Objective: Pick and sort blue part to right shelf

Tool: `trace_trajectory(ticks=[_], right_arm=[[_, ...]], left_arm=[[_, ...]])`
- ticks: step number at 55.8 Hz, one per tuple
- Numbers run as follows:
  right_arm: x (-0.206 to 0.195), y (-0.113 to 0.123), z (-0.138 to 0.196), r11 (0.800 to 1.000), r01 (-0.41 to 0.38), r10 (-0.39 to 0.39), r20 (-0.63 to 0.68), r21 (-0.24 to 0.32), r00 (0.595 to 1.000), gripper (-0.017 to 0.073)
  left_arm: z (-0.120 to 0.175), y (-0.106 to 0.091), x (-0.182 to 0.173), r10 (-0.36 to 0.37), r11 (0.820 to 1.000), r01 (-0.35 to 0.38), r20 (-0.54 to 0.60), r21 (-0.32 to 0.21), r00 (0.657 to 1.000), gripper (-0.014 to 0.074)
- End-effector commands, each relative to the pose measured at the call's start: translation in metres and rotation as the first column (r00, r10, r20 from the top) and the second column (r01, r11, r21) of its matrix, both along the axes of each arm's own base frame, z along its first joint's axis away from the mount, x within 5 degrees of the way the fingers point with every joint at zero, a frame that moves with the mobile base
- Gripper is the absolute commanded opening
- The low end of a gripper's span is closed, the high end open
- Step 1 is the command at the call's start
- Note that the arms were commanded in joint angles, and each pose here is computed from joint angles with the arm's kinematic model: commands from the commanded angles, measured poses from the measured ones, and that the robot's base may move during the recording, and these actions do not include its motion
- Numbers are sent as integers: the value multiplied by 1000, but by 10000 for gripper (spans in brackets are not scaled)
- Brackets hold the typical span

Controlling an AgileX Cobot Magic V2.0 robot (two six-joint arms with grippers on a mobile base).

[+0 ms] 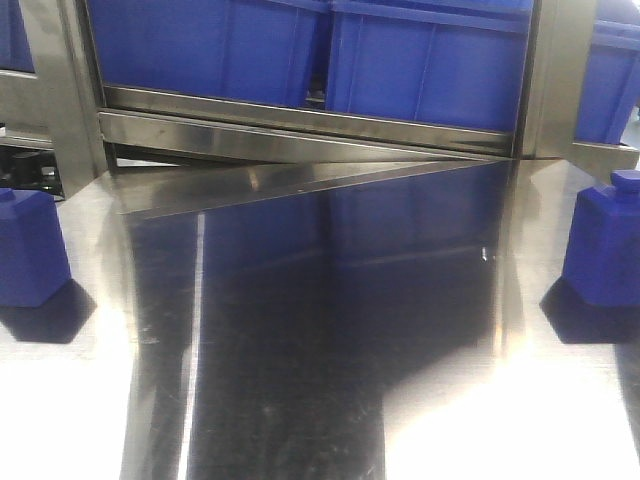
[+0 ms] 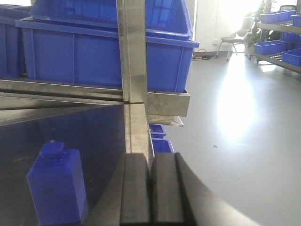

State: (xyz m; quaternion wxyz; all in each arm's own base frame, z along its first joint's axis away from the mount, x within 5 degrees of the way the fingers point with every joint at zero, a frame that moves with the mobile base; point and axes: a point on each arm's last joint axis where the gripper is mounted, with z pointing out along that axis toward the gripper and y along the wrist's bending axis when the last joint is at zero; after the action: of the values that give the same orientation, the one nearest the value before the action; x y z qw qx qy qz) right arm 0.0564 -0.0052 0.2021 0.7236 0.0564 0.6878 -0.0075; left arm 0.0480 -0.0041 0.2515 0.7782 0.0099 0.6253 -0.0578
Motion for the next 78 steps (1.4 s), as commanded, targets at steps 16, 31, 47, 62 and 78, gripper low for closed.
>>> trace_trajectory(ticks=[16,31,47,62,78], right_arm=[[-3,0,11,1000,2,1,109,-24,994,58],[-3,0,11,1000,2,1,109,-24,994,58],[-3,0,11,1000,2,1,109,-24,994,58],[-3,0,11,1000,2,1,109,-24,994,58],[-3,0,11,1000,2,1,109,-24,994,58]], left_arm=[[119,-12,15,-108,993,119,-276,24,955,227],[138,-22,76,-132,983,180,-578,26,805,515],[139,-37,141,-193,963,260,-835,-62,515,603],[124,-43,200,-180,972,200,-941,-125,286,602],[87,-47,236,-162,975,180,-974,-133,157,602]])
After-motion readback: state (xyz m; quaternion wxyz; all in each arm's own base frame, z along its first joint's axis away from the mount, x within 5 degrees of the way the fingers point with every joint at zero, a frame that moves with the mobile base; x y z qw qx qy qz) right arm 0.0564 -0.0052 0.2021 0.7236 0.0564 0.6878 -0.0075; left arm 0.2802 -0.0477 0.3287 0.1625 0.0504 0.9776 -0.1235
